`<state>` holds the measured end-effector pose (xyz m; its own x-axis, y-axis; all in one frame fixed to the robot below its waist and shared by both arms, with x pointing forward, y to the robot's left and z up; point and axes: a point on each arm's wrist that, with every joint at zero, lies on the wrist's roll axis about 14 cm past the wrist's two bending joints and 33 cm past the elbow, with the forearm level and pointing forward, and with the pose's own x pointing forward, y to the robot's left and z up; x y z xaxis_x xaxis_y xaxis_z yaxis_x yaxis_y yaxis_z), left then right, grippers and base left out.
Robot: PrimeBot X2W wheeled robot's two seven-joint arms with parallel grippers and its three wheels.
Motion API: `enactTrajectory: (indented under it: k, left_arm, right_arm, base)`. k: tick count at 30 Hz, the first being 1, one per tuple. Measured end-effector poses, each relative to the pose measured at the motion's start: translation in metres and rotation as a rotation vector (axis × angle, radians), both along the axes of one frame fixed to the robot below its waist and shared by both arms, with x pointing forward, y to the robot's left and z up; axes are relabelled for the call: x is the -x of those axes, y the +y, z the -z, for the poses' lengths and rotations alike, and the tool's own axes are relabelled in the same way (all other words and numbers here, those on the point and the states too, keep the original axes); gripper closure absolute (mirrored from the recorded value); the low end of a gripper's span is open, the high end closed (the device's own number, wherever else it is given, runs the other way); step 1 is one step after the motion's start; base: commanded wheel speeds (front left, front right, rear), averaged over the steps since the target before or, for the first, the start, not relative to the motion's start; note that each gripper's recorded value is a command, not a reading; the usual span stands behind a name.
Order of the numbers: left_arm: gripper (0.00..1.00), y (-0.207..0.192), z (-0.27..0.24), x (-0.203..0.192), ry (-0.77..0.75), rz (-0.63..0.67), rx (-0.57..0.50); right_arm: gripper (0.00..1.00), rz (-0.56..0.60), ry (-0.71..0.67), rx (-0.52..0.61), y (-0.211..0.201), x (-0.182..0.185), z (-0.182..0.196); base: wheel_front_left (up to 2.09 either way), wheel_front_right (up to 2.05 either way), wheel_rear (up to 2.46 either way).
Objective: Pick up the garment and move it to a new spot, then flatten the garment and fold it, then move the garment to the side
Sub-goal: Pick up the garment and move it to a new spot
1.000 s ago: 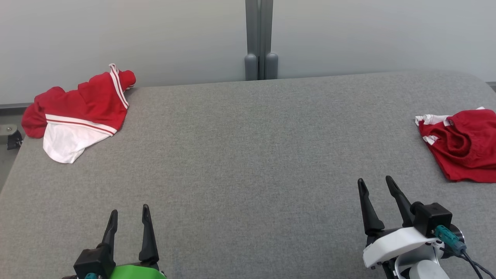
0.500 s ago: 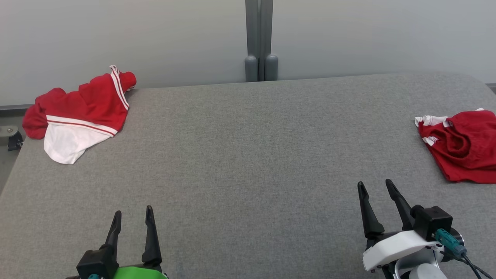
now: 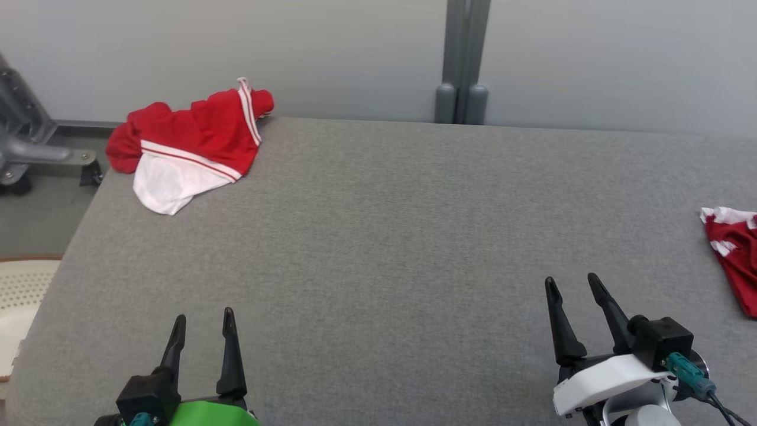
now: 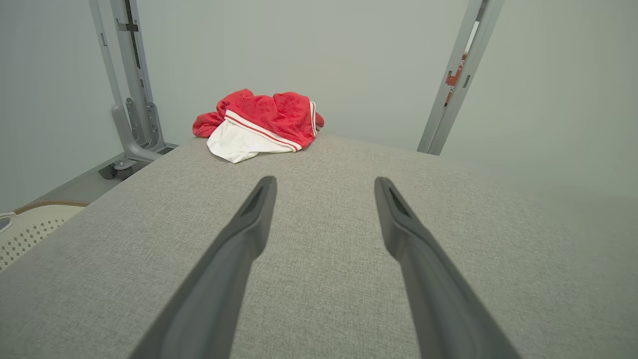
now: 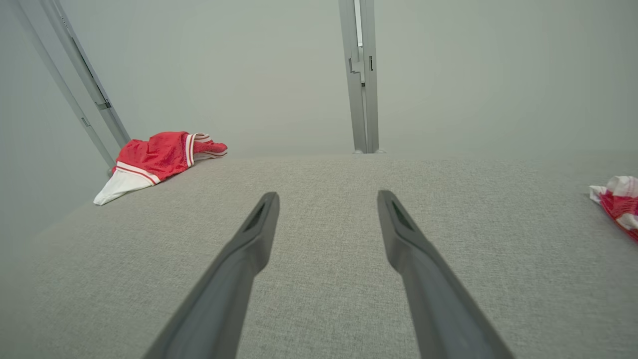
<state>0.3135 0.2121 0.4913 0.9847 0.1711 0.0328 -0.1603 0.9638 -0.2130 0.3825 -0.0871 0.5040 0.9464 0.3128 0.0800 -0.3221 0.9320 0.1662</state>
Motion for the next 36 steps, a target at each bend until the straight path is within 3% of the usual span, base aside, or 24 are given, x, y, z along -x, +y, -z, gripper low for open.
enactTrajectory:
  k: [8, 14, 21, 30, 36]
  left_arm:
    - [0.00, 0.050, -0.002, 0.037, -0.006, -0.174, -0.015]
    - [0.00, 0.088, -0.009, 0.076, -0.024, -0.338, -0.025]
    - [0.00, 0.107, -0.008, 0.109, -0.009, -0.459, -0.023]
    - [0.00, 0.108, -0.004, 0.107, 0.013, -0.450, -0.021]
    - [0.00, 0.131, -0.067, 0.048, -0.098, -0.322, -0.211]
  right_arm:
    - [0.00, -0.156, 0.007, -0.005, 0.056, -0.010, 0.001]
    - [0.00, -0.338, -0.008, -0.001, 0.120, -0.008, -0.003]
    - [0.00, -0.454, -0.003, 0.007, 0.161, -0.007, 0.000]
    - [0.00, -0.429, 0.010, -0.006, 0.158, -0.020, 0.006]
    - [0.00, -0.331, -0.006, 0.027, 0.129, -0.045, 0.009]
  base:
    - [0.00, 0.00, 0.00]
    - [0.00, 0.00, 0.00]
    - [0.00, 0.00, 0.00]
    - [0.00, 0.00, 0.00]
    - [0.00, 0.00, 0.00]
